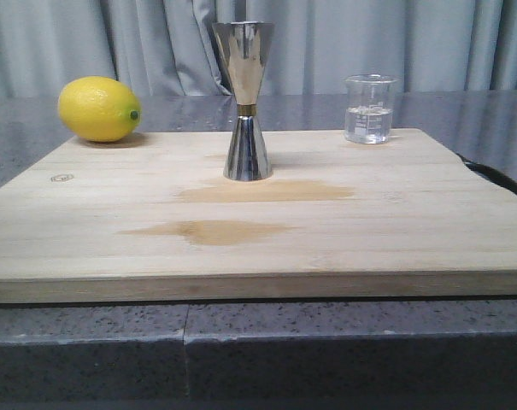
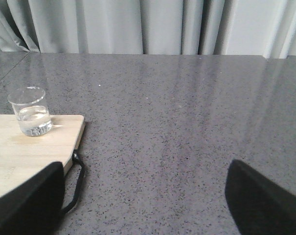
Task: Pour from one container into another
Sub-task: 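Move the left gripper to the steel jigger and close around its waist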
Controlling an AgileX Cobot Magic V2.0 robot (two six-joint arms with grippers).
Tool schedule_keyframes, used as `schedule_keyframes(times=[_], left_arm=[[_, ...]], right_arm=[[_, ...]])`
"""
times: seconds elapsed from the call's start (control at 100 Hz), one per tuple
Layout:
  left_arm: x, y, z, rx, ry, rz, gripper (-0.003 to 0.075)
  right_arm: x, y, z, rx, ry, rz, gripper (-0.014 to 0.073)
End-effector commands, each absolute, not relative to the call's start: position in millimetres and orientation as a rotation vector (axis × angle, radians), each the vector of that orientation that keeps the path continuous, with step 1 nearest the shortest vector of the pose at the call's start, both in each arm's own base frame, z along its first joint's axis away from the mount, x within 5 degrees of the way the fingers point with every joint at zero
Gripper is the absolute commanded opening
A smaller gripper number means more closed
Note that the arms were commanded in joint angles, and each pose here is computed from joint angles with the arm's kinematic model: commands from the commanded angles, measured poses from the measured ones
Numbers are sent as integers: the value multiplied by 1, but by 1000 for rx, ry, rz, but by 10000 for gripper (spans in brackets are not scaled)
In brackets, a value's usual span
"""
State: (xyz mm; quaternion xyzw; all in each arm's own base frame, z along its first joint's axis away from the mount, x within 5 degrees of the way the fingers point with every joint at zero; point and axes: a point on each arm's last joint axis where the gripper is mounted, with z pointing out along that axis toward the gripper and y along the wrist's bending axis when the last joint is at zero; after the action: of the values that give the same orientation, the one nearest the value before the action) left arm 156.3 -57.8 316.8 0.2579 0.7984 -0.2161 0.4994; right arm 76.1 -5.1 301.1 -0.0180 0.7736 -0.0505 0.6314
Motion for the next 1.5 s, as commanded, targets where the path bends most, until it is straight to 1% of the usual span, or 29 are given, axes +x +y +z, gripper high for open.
schedule_keyframes(times=[0.0, 0.25, 0.36, 0.44, 0.65, 0.78, 0.92, 1.13, 1.49], left_arm=[[171, -66, 331, 639, 1793, -622, 598], [205, -77, 309, 796, 1675, -725, 598], [215, -83, 299, 849, 1622, -832, 598], [220, -87, 293, 884, 1550, -904, 598], [238, -93, 274, 878, 1453, -1046, 598], [247, -102, 260, 866, 1438, -1075, 598], [253, -121, 251, 947, 1406, -1094, 598], [271, -150, 249, 1019, 1370, -1150, 598], [303, -194, 249, 1113, 1276, -1199, 598]], right_arm=[[78, -4, 317, -53, 1683, -117, 585], [78, -4, 317, -53, 1683, -117, 585], [78, -4, 317, -53, 1683, -117, 585], [78, -4, 317, -53, 1683, -117, 585], [78, -4, 318, -53, 1681, -117, 585], [78, -4, 318, -53, 1681, -117, 585], [78, -4, 318, -53, 1681, -117, 585], [78, -4, 318, -53, 1681, -117, 585], [78, -4, 318, -53, 1681, -117, 585]])
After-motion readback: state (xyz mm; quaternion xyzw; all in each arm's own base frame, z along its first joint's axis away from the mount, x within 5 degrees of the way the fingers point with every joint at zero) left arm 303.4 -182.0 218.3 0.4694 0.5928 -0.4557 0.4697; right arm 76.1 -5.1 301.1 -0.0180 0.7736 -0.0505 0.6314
